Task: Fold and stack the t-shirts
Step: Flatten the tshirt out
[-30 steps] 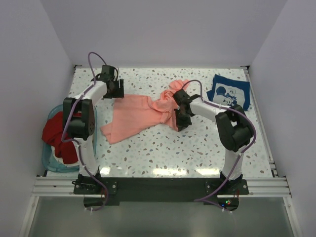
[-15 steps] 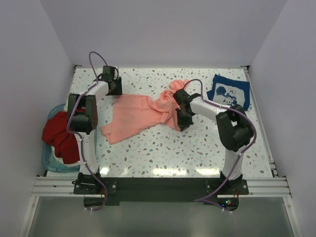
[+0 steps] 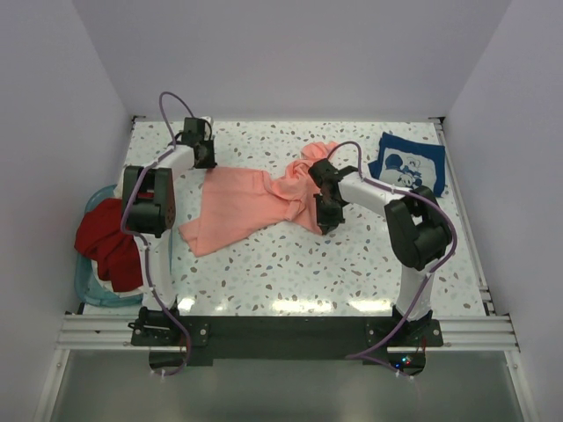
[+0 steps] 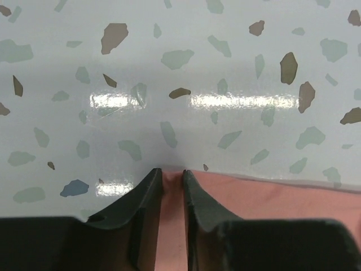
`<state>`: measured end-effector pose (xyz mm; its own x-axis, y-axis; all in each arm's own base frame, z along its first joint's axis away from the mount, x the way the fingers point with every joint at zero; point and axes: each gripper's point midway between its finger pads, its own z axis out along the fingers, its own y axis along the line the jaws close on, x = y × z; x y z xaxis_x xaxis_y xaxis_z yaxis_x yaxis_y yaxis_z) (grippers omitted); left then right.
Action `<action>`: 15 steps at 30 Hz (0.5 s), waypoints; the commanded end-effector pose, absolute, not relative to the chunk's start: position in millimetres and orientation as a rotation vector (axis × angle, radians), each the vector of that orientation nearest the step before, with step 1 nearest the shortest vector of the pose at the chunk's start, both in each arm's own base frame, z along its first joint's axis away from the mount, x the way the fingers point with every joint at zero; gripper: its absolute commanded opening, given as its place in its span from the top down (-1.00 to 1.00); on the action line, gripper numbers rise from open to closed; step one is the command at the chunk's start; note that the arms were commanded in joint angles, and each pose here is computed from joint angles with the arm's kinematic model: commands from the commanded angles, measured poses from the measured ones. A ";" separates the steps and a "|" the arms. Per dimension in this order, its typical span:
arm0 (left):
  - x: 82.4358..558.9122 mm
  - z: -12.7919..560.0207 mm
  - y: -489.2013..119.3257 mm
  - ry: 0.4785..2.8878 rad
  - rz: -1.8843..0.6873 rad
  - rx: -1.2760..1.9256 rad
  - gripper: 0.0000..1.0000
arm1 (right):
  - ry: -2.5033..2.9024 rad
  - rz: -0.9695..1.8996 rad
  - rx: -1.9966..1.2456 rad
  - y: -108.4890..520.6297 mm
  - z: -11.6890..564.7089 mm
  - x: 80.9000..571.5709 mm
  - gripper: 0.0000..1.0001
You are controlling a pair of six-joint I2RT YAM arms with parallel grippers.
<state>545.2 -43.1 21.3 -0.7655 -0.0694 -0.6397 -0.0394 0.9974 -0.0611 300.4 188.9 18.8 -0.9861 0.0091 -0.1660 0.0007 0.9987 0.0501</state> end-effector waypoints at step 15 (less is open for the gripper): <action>545.3 94.5 -70.3 2.261 -0.318 -0.179 1.00 | 2.762 0.180 0.227 154.4 121.0 330.4 1.00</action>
<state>533.1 -62.0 26.3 -0.7535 -0.1528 -0.6394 -0.0327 0.9801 -0.1957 311.9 165.2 71.2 -0.9630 0.1044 -0.2484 0.0847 0.9924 0.0888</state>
